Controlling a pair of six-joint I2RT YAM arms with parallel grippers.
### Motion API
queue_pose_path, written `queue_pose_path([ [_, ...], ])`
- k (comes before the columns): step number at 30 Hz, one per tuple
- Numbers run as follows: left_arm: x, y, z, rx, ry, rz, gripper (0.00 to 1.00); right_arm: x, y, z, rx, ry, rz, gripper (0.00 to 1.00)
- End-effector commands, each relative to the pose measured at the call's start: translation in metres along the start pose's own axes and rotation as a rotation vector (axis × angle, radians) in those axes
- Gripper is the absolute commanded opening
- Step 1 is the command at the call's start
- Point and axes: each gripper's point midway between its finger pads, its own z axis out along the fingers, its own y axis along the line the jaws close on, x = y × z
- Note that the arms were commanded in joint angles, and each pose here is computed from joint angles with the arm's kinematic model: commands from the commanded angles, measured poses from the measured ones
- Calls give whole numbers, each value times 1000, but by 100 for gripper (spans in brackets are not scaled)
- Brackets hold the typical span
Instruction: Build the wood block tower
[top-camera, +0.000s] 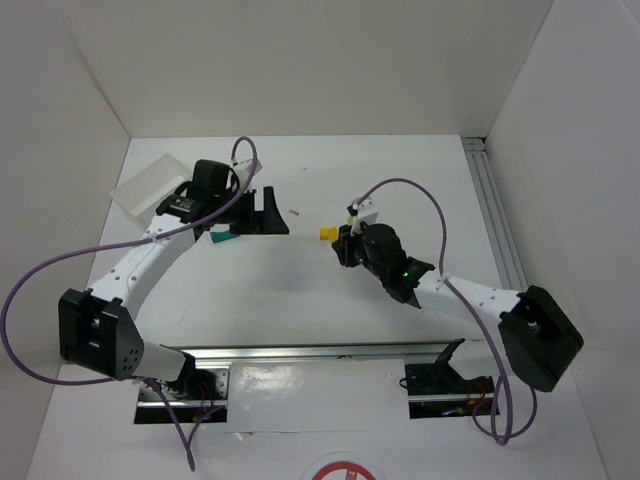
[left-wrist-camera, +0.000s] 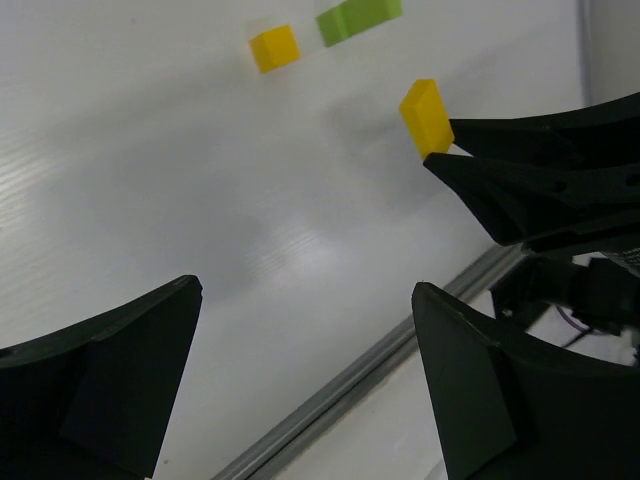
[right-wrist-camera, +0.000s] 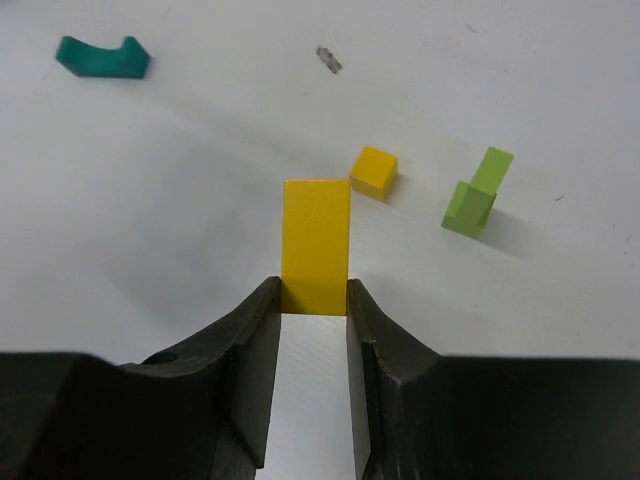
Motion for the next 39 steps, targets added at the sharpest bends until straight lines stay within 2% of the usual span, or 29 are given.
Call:
queue_pose_path([
  [1,-9,-39,-10,201,10,-24,100,-2,11,-23,-48,16,-25,22],
  [3,-15,-57,-16,302,-7,-19,97,-5,16,-29,-69,12,-27,22],
  [5,-11,-66,-13,368,28,-62,94,-11,23,-36,-96,3,-19,22],
  [9,-9,-73,1,443,73,-107,88,-15,32,-40,-123,7,-26,22],
  [17,1,-80,39,471,169,-134,85,-27,50,-46,-168,-17,-44,22],
  [20,2,-77,48,470,196,-152,80,-31,55,-47,-179,-26,-45,22],
  [29,10,-90,50,561,276,-132,76,-37,62,-47,-201,-35,-65,22],
  [35,17,-95,55,577,302,-107,68,-34,60,-45,-188,-29,-66,22],
  [39,23,-93,61,567,341,-107,70,-35,58,-44,-179,-32,-75,22],
])
